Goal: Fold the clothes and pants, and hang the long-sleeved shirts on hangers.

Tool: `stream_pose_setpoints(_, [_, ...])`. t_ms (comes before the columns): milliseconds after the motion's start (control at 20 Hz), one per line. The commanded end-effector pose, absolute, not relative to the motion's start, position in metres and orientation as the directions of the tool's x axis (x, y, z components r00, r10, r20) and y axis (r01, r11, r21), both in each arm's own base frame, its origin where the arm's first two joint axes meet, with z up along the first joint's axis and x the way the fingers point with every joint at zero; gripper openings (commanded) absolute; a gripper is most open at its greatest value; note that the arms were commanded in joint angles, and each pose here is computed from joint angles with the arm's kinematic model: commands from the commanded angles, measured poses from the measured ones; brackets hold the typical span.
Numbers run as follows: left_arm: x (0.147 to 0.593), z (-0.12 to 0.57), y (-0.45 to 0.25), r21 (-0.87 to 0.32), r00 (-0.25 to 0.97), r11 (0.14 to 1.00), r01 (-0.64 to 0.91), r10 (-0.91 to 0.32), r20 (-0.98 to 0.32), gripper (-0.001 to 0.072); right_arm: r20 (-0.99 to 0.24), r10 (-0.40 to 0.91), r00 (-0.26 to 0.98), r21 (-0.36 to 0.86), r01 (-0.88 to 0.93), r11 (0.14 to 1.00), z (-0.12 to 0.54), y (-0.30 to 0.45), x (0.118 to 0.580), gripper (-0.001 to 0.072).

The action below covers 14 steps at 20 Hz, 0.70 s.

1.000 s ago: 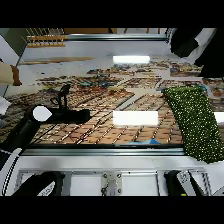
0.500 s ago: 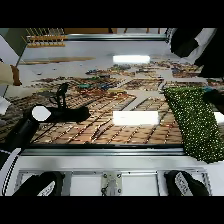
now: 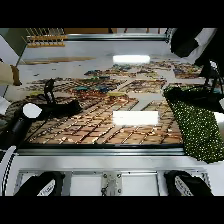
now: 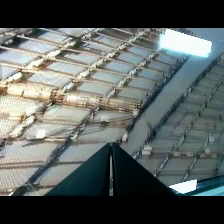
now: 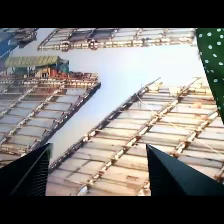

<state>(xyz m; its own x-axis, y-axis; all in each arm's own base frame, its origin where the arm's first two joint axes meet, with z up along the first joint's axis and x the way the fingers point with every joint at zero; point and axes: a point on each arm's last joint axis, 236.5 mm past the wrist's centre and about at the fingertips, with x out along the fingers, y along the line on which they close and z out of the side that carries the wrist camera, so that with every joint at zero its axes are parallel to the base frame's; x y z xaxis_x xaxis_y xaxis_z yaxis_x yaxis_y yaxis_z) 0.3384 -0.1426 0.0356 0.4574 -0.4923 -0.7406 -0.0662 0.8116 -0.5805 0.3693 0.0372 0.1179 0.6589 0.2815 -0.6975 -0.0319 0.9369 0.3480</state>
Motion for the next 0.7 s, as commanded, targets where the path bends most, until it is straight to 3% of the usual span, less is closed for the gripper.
stream_pose_setpoints(0, [0.3402,0.0353,-0.1389,-0.58,0.463,0.811,-0.075,-0.487,-0.741,0.0003,-0.712,0.309,0.631,0.355,-0.056,0.933,0.1144,0.0478,0.3634,0.0343])
stream_pose_setpoints(50, [0.3402,0.0353,-0.1389,-0.58,0.463,0.811,-0.075,-0.487,-0.741,0.0002,-0.718,0.313,0.621,0.356,-0.057,0.933,0.1129,0.0488,0.3612,0.0086])
stream_pose_setpoints(100, [0.3402,0.0353,-0.1389,-0.579,0.463,0.812,-0.075,-0.486,-0.741,0.0002,-0.723,0.315,0.615,0.357,-0.058,0.932,0.1119,0.0494,0.3597,0.0014])
stream_pose_setpoints(650, [0.3413,0.0357,-0.1385,-0.58,0.468,0.812,-0.075,-0.485,-0.739,0.0002,-0.722,0.316,0.615,0.358,-0.058,0.932,0.112,0.0494,0.3598,0.0013])
